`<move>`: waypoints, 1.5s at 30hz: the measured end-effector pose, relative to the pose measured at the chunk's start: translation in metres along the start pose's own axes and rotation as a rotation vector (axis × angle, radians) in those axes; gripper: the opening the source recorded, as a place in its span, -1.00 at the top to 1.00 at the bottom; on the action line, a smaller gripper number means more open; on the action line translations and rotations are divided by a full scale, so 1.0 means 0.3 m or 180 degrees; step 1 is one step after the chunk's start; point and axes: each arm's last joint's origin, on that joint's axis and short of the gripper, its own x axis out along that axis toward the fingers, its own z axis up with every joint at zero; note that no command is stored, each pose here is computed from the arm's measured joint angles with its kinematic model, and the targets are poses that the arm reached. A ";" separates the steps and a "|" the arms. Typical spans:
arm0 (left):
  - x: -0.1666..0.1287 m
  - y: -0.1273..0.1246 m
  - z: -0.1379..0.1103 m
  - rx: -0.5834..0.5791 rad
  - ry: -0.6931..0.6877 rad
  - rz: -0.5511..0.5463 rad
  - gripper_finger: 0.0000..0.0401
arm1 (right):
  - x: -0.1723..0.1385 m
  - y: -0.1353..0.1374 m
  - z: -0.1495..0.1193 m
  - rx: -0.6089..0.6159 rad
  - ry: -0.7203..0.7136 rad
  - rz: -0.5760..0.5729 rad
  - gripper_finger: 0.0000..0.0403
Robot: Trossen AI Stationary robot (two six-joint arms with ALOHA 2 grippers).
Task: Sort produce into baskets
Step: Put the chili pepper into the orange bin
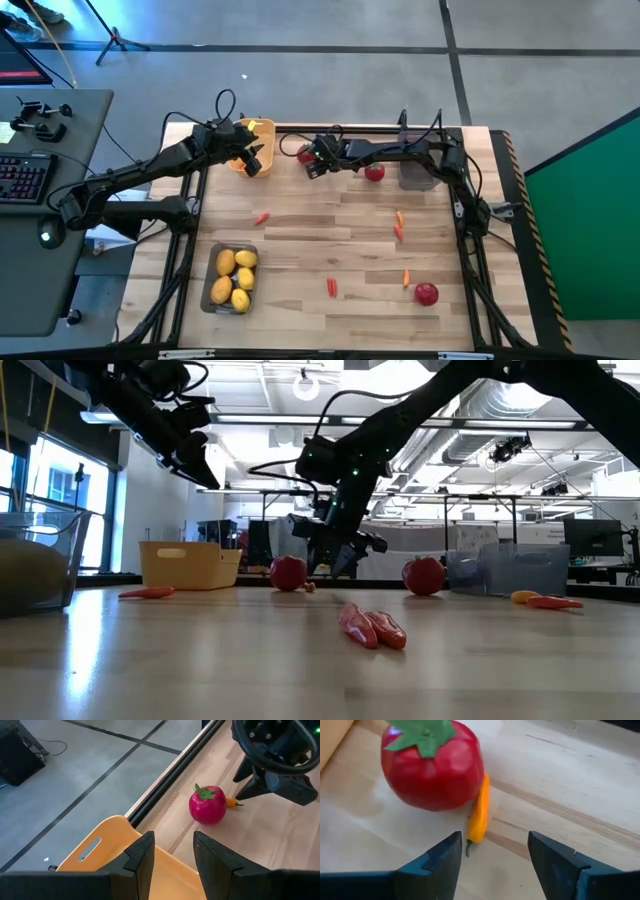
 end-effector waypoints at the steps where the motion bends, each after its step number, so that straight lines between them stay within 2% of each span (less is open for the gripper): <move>1: 0.000 0.000 0.000 -0.0001 -0.0001 0.0000 0.40 | 0.000 0.000 0.000 0.0036 -0.0003 -0.0007 -0.08; 12: 0.000 0.000 0.000 0.0000 -0.0001 0.0001 0.40 | -0.042 0.098 -0.080 0.0101 -0.0336 -0.0144 -0.06; 17: 0.000 0.000 0.000 0.0005 -0.0001 0.0000 0.40 | -0.044 0.102 -0.065 0.0078 -0.0594 -0.0245 -0.06; 25: 0.000 0.000 0.000 0.0027 0.0000 0.0003 0.40 | 0.054 0.092 -0.091 -0.0076 -0.0577 -0.0335 -0.06; 30: 0.000 0.000 0.000 0.0030 0.0000 0.0003 0.40 | 0.081 0.090 -0.104 -0.0110 -0.0559 -0.0368 -0.03; 35: 0.000 0.000 0.000 0.0030 0.0001 0.0003 0.40 | 0.096 0.088 -0.114 -0.0136 -0.0490 -0.0367 0.17; 40: 0.000 0.000 0.000 0.0029 0.0002 0.0002 0.40 | 0.093 0.083 -0.120 -0.0184 -0.0416 -0.0410 0.50; 45: 0.000 0.000 0.000 0.0023 0.0000 0.0002 0.40 | 0.042 0.067 -0.119 -0.0291 -0.0081 -0.0385 0.80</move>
